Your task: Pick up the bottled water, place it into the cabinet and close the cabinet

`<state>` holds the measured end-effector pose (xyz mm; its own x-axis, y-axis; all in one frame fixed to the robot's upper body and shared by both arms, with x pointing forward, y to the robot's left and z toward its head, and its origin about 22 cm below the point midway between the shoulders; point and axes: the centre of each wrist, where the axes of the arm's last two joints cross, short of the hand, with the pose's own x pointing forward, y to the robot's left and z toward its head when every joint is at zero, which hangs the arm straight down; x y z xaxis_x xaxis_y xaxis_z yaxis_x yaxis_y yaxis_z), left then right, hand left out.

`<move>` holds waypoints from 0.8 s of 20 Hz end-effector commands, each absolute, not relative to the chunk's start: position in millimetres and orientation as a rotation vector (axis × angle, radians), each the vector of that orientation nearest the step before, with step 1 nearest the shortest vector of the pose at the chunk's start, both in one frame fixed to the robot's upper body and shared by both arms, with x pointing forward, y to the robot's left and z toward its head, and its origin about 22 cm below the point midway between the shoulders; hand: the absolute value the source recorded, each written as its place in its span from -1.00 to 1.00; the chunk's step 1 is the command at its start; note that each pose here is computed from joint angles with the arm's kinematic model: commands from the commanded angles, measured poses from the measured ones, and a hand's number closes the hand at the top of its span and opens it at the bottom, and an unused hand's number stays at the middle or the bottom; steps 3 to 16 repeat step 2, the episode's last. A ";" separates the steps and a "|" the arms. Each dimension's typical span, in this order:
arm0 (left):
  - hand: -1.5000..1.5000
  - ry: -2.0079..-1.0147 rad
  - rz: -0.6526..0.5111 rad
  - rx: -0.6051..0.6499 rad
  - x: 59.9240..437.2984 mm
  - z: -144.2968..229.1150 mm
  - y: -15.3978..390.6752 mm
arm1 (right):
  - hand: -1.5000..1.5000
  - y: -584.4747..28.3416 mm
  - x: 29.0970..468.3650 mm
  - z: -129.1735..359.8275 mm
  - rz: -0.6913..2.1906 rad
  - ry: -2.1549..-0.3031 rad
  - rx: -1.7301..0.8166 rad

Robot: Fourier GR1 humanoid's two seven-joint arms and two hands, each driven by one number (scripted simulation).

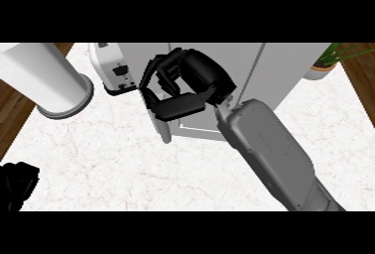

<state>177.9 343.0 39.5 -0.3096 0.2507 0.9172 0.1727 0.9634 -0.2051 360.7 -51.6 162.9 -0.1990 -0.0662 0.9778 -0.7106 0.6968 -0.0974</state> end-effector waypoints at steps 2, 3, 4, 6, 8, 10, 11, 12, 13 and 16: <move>1.00 -1.885 0.083 -0.336 180.2 41.0 335.2 | 1.00 -117.8 404.8 154.8 0.456 -1.663 0.380; 1.00 -1.885 0.083 -0.336 180.2 41.0 335.2 | 1.00 -117.8 404.8 154.8 0.456 -1.663 0.380; 1.00 -1.885 0.083 -0.336 180.2 41.0 335.2 | 1.00 -117.8 404.8 154.8 0.456 -1.663 0.380; 1.00 -1.885 0.083 -0.336 180.2 41.0 335.2 | 1.00 -117.8 404.8 154.8 0.456 -1.663 0.380; 1.00 -1.885 0.083 -0.336 180.2 41.0 335.2 | 1.00 -117.8 404.8 154.8 0.456 -1.663 0.380; 1.00 -1.885 0.083 -0.336 180.2 41.0 335.2 | 1.00 -117.8 404.8 154.8 0.456 -1.663 0.380; 1.00 -1.885 0.083 -0.336 180.2 41.0 335.2 | 1.00 -117.8 404.8 154.8 0.456 -1.663 0.380; 1.00 -1.885 0.083 -0.336 180.2 41.0 335.2 | 1.00 -117.8 404.8 154.8 0.456 -1.663 0.380; 1.00 -1.885 0.083 -0.336 180.2 41.0 335.2 | 1.00 -117.8 404.8 154.8 0.456 -1.663 0.380; 1.00 -1.885 0.083 -0.336 180.2 41.0 335.2 | 1.00 -117.8 404.8 154.8 0.456 -1.663 0.380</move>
